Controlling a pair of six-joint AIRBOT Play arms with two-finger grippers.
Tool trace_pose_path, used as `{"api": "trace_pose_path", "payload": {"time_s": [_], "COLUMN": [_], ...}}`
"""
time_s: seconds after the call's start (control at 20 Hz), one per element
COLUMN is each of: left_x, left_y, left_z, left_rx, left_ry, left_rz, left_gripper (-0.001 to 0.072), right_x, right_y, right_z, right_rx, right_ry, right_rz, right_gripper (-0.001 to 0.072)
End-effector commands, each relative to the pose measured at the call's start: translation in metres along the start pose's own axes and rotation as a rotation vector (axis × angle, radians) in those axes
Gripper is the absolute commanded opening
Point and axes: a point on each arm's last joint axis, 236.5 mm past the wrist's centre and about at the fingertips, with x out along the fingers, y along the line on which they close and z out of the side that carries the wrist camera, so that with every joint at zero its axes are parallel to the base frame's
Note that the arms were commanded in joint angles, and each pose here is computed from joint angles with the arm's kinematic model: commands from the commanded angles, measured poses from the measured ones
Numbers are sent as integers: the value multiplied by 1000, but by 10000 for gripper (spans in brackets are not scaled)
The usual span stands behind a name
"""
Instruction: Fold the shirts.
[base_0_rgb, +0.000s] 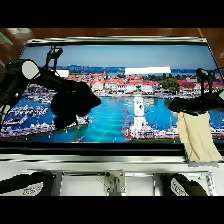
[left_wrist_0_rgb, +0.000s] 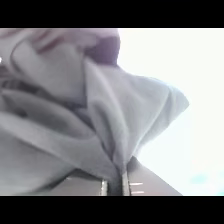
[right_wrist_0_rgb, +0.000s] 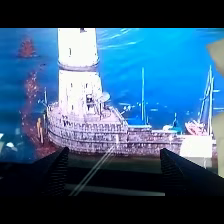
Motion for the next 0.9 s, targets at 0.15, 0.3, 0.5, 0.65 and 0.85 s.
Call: {"api": "trace_pose_path", "payload": {"time_s": [0.15, 0.3, 0.5, 0.65, 0.85], "left_x": [10, 75, 101, 76, 44], "left_y": [-194, -235, -231, -152, -10], "left_z": [-49, -94, -100, -77, -83], "left_rx": [175, 194, 47, 9, -83], "left_ry": [-5, 114, 217, 254, 338], "left_rz": [-291, -316, -367, -292, -51], "left_gripper": [36, 47, 712, 711, 712], "right_x": [-32, -43, -40, -34, 5], "right_y": [-13, -25, -28, -43, -78], "right_z": [-56, -62, -47, -27, -45], "right_rx": [-38, -46, -51, -44, 64], "right_ry": [164, 159, 96, 7, 91], "right_rz": [-95, -164, -173, -228, -231], "right_gripper": [686, 686, 686, 687, 688]}}
